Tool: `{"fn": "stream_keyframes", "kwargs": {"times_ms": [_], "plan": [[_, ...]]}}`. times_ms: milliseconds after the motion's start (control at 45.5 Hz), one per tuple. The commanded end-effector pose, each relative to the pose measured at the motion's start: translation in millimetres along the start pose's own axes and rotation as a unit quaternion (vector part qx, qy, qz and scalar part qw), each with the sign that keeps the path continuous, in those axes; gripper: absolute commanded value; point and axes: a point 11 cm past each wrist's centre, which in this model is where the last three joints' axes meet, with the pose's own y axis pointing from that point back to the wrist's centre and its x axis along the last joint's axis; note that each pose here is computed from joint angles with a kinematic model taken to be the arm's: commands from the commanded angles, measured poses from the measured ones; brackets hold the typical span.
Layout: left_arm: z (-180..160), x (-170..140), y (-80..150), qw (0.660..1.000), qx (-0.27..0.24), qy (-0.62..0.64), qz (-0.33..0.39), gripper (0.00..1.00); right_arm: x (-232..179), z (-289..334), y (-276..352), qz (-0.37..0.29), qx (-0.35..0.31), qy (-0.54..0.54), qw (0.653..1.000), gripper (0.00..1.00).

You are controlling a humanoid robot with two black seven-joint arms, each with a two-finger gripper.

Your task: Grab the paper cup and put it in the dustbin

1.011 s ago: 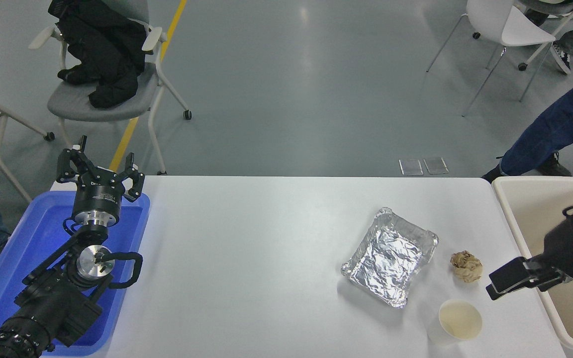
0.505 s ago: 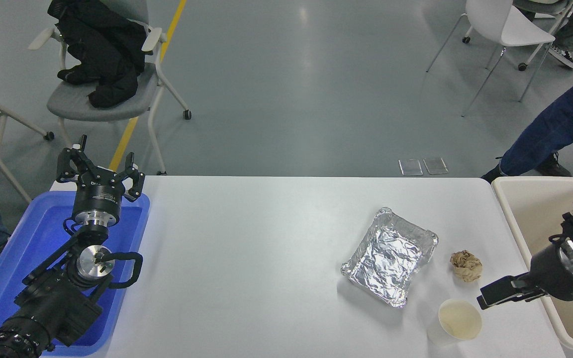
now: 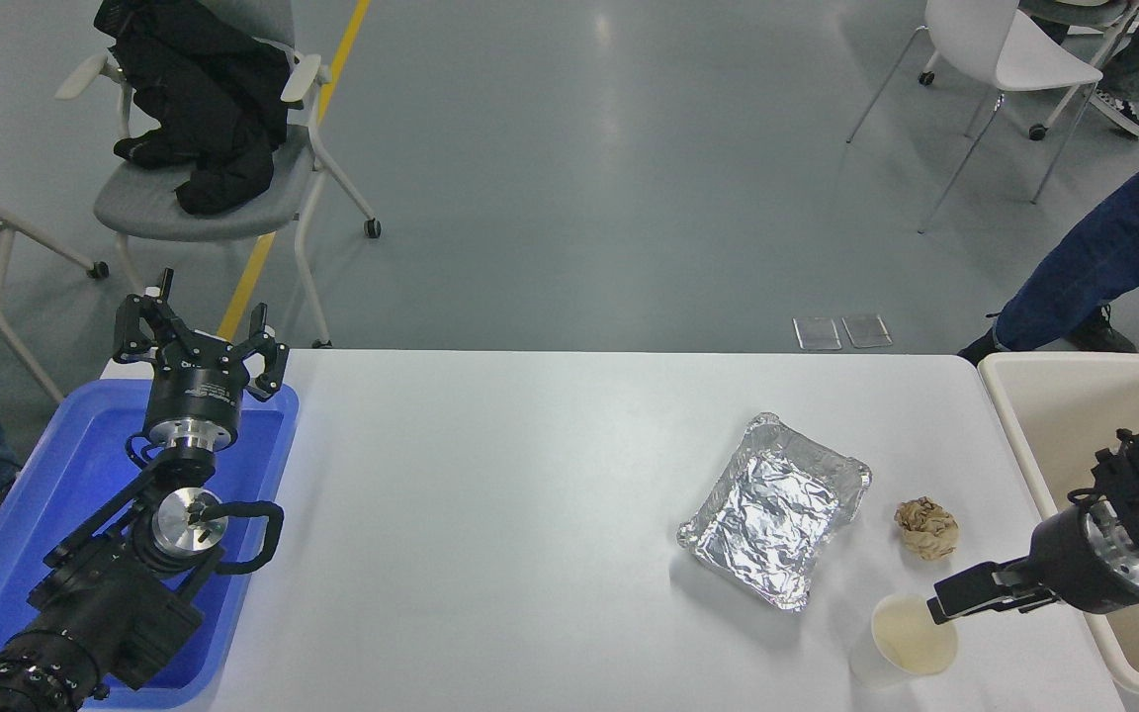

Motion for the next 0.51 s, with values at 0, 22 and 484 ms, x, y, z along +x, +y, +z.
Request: {"fn": "stream_keyframes", "kwargs": {"times_ms": [0,22,484], "plan": [[0.0,0.0,0.0,1.0,0.0,0.0,0.0,0.99,-10.4,-1.2,-26.1,0.001,0.017,-0.019,1.0,1.0],[0.0,0.0,0.0,1.0,0.0,0.0,0.0,0.99,-10.4,-0.5,-28.3,0.002,0.017,-0.021,1.0,1.0],[-0.3,-0.1,0.1,1.0,0.001,0.0,0.0,0.99,-14.3,3.2,-45.2,-0.003,0.013,-0.019,1.0,0.36]]}}
